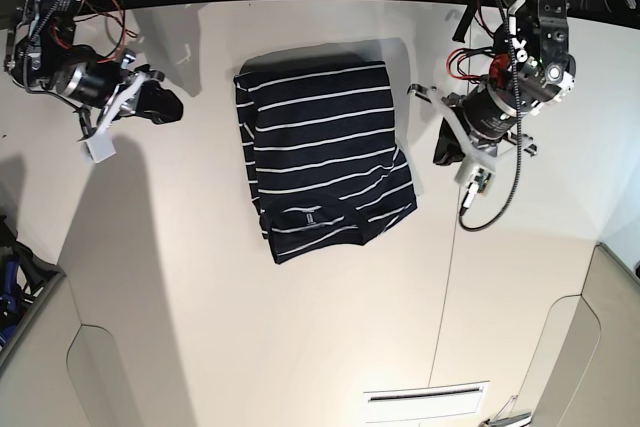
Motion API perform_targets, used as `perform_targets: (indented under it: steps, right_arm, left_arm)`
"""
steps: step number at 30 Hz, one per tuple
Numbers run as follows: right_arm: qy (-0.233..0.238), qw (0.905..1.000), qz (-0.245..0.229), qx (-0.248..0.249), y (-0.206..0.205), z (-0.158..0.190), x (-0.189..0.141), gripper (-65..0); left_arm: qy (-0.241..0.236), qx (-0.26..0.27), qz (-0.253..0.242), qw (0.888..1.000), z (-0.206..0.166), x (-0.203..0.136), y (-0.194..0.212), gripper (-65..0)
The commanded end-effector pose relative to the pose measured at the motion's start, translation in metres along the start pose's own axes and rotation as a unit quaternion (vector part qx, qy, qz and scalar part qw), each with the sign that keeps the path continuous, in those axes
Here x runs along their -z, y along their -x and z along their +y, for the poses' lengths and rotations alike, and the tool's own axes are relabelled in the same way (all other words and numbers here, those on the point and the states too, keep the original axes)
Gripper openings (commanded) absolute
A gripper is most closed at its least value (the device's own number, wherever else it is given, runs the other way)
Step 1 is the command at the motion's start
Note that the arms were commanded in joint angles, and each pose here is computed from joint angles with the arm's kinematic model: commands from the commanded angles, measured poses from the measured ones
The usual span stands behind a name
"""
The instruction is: Fold the T-shirt properly
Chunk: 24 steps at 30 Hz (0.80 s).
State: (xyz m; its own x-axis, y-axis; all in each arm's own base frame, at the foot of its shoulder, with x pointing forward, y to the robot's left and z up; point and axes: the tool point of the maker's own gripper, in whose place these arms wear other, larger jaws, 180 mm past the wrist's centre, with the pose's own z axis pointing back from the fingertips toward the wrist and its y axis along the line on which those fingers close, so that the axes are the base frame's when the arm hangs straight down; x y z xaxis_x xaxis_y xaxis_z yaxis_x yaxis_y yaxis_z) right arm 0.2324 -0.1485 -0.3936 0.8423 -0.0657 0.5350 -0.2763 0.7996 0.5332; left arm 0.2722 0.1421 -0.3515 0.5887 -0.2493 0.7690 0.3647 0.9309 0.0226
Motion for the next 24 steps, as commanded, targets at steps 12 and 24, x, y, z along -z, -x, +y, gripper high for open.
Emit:
perform_targets:
  steps: [12, 24]
  right_arm:
    - [0.002, 0.9982, 0.059, -0.009, 0.043, -0.005, -0.056, -65.0]
    - [-0.038, 0.9884, 0.137, 0.053, 0.124, 0.029, -0.085, -65.0]
  left_arm:
    - [-0.013, -0.048, 0.092, 0.995, 0.002, -0.072, 0.08, -62.5]
    - [0.022, -0.083, 0.269, 0.959, -0.043, -0.143, 0.189, -62.5]
